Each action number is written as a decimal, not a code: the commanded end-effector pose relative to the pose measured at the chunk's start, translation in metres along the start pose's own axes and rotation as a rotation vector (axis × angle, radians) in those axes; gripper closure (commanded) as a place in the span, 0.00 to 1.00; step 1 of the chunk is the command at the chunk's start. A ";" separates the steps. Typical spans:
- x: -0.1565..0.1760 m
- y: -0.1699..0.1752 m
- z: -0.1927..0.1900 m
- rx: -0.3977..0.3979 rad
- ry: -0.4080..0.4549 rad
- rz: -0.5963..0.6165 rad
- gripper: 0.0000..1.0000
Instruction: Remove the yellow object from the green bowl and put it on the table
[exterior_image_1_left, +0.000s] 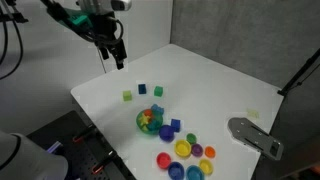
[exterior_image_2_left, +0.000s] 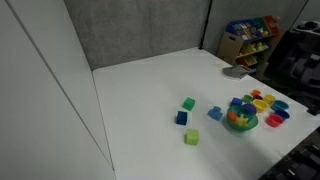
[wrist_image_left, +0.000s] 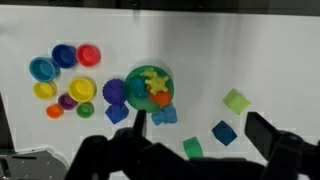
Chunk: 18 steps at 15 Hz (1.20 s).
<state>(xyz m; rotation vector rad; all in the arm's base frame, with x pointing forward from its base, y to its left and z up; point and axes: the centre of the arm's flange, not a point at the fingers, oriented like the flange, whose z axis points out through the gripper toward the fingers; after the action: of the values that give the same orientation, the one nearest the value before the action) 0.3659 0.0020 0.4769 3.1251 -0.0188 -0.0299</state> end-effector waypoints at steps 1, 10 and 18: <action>0.000 0.000 0.000 0.000 0.000 0.000 0.00; 0.000 0.000 0.000 0.000 0.000 0.000 0.00; 0.015 0.006 0.012 0.003 -0.011 0.001 0.00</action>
<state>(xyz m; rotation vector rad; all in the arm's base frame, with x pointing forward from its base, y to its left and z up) 0.3667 0.0019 0.4754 3.1250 -0.0193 -0.0343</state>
